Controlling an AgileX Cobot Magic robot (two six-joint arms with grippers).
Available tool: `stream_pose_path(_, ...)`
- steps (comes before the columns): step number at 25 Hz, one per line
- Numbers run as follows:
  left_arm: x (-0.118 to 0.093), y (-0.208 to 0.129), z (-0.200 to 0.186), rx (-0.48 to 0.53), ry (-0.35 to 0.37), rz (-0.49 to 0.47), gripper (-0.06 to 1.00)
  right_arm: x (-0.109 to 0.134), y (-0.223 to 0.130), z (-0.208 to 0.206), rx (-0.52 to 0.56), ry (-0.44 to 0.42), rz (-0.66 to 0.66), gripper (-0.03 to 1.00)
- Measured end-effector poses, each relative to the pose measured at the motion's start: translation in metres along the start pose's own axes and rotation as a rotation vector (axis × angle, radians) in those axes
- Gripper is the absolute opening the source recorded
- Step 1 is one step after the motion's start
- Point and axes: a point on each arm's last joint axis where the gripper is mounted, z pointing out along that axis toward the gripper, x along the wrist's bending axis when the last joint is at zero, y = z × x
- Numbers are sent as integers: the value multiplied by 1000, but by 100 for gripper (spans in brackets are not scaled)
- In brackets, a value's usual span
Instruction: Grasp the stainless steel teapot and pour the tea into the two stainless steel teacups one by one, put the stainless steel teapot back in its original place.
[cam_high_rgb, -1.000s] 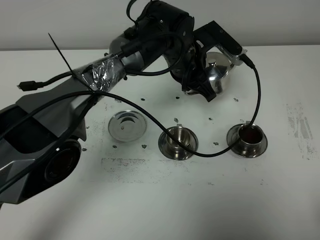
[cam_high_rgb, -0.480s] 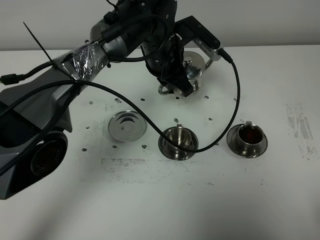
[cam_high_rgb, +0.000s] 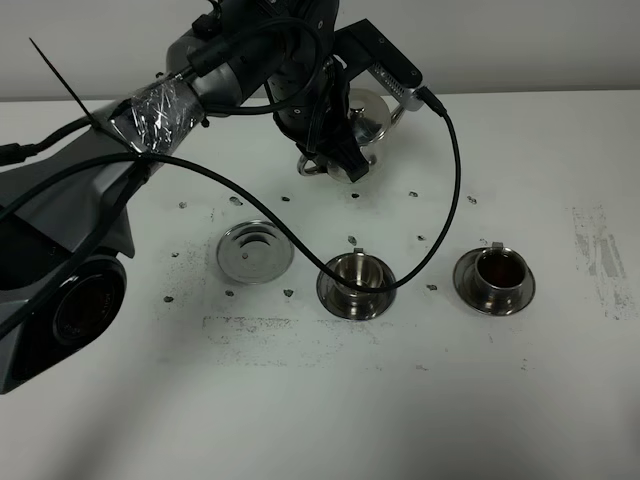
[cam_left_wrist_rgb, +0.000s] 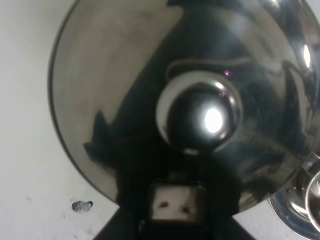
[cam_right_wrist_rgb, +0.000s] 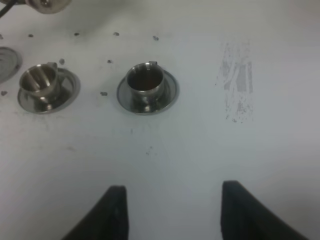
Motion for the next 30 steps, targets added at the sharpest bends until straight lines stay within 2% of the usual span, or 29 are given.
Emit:
stream_pose_path(3,3,-1,-4,-12,-8,-27,19,0,0,0,0,0,0,41)
stream_pose_path(9,26,-9,-38,-65,32,-96,19,0,0,0,0,0,0,41)
stream_pose_path(12,29,-18,-49,-71,38,-104,19,0,0,0,0,0,0,41)
stream_pose_path(21,5,-76,-28,-96,70,-25,19,0,0,0,0,0,0,41)
stream_pose_path(26,8,-107,-18,-92,78,3,19,0,0,0,0,0,0,41)
stream_pose_path(30,16,-115,-14,-76,90,51,19,0,0,0,0,0,0,41)
